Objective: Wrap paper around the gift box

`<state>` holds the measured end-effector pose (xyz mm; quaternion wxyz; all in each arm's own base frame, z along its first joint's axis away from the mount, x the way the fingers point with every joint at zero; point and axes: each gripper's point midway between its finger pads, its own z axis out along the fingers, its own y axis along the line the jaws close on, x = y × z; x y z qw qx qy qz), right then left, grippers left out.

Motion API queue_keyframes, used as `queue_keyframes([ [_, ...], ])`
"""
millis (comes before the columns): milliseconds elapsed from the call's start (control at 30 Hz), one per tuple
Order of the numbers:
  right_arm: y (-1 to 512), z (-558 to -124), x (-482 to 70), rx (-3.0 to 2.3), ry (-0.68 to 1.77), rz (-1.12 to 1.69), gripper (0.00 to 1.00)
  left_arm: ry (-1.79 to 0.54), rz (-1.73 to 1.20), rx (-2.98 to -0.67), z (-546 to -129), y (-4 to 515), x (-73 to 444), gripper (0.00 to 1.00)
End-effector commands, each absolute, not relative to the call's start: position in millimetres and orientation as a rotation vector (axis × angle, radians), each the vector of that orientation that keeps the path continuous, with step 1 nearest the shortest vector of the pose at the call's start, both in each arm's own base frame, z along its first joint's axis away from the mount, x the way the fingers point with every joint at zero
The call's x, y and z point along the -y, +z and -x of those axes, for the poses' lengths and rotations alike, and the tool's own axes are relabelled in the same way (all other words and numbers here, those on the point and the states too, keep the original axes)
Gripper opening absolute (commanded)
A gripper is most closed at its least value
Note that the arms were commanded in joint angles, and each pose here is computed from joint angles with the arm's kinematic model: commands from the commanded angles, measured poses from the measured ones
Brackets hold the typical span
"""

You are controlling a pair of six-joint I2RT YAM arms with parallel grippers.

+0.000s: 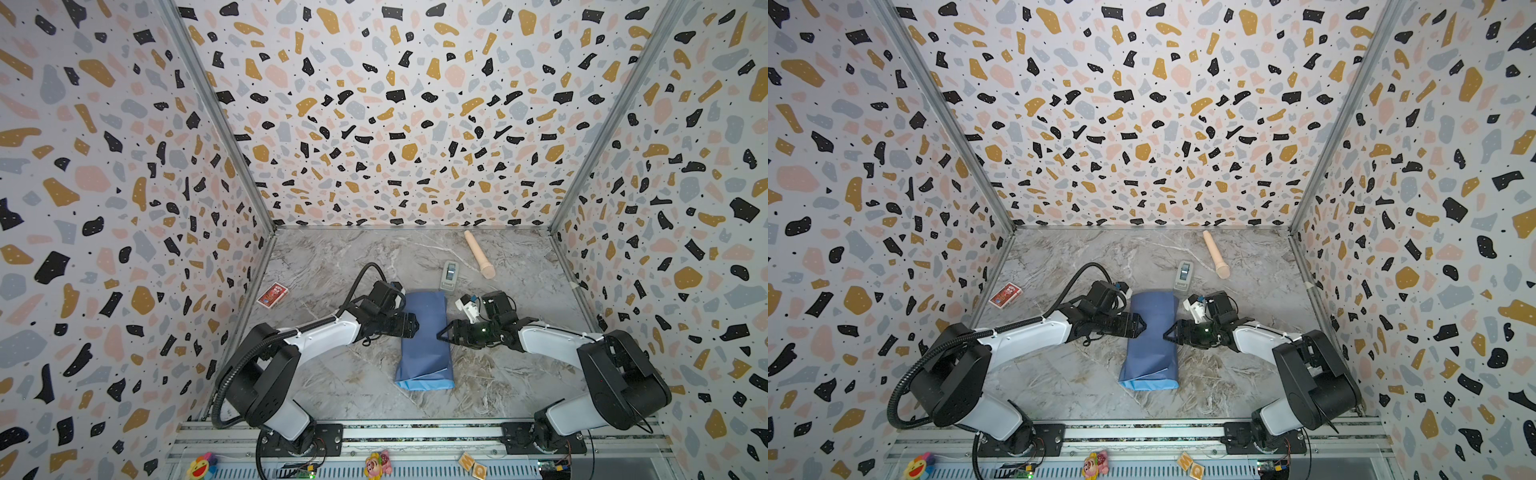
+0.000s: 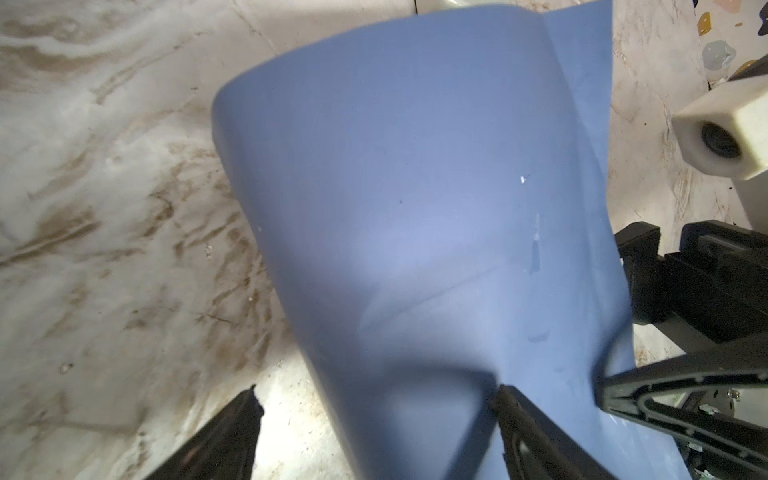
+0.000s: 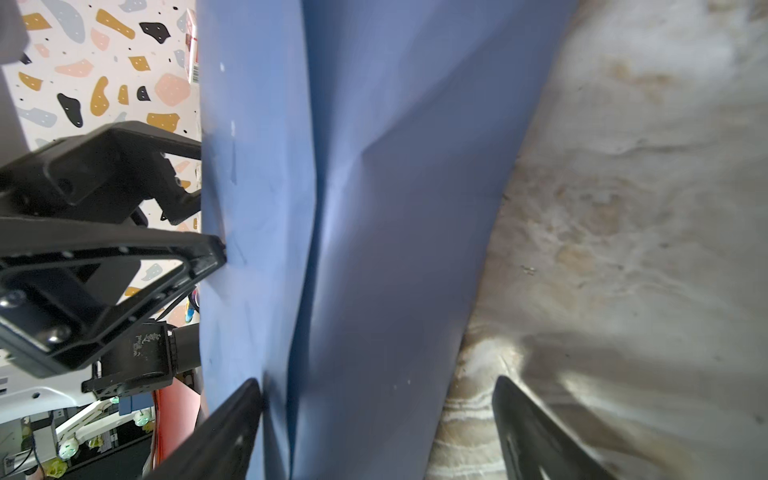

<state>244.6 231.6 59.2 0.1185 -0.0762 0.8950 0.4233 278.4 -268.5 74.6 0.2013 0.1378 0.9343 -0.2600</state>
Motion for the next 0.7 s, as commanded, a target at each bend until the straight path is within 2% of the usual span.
queue_keyframes([
  [0, 27.5, -225.3, -212.5, -2.755, 1.129, 0.166, 0.86, -0.748, -0.43, -2.646, -267.3, 76.9, 268.0, 0.91],
  [233, 26.7, -226.2, -213.6, -2.756, 1.134, 0.17, 0.86, -0.865, -0.425, -2.664, -252.5, 76.2, 271.3, 0.94],
  [500, 36.2, -233.1, -215.3, -2.735, 1.134, 0.182, 0.86, -0.652, -0.376, -2.769, -257.3, 39.7, 243.6, 0.91],
  [667, 71.4, -253.0, -222.2, -2.641, 1.211, 0.184, 0.87, -0.628, -0.393, -2.799, -249.7, 29.9, 237.7, 0.9],
])
